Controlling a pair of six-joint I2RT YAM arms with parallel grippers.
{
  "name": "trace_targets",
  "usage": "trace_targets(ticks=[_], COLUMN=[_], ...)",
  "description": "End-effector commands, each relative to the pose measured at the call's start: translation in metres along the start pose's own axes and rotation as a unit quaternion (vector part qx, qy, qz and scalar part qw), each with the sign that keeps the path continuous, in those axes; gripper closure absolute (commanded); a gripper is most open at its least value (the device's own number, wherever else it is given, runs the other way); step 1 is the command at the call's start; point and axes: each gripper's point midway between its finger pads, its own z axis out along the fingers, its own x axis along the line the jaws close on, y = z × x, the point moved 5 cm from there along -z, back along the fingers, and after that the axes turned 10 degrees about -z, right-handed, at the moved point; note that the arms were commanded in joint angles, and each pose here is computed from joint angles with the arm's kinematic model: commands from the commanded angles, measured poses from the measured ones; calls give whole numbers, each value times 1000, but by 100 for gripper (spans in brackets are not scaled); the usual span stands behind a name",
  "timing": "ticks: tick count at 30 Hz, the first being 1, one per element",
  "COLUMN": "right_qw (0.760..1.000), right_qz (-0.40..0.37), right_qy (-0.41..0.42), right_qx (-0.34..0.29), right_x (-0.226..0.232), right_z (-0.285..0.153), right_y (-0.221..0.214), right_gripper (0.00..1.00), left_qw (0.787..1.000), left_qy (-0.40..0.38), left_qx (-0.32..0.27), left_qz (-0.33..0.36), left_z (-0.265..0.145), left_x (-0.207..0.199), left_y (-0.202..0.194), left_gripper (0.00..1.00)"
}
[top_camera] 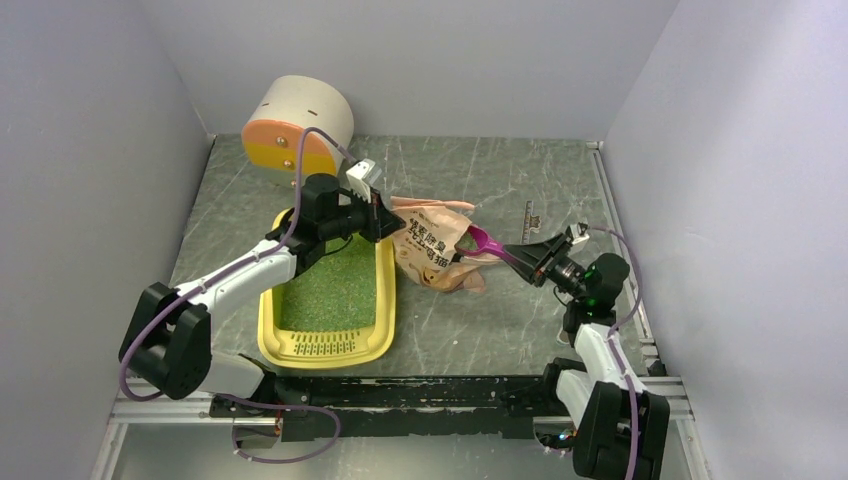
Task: Fill the litter box with clean litter
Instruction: 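Scoop the cat litter from the cat litter bag.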
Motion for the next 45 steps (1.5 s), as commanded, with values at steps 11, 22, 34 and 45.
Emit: trace_targets(ticks=[11, 22, 34, 45], right_qw=[999, 1000, 1000, 999], right_qz=[28, 6, 12, -13], right_qy=[18, -8, -4, -37], right_qx=[-1, -6, 2, -5], right_x=[2, 6, 14, 22], right_z=[2, -3, -16, -22], right_y=[-16, -2, -4, -9], right_gripper=[100, 100, 100, 100], left_qw=[999, 1000, 1000, 999], left_qy=[-20, -15, -2, -50], left_qx=[-26, -12, 1, 10], left_qz=[17, 25, 4, 10], left_z=[-1, -2, -3, -8], left_x=[-10, -10, 7, 5], left_y=[21, 23, 24, 23], left_gripper=[95, 95, 95, 95])
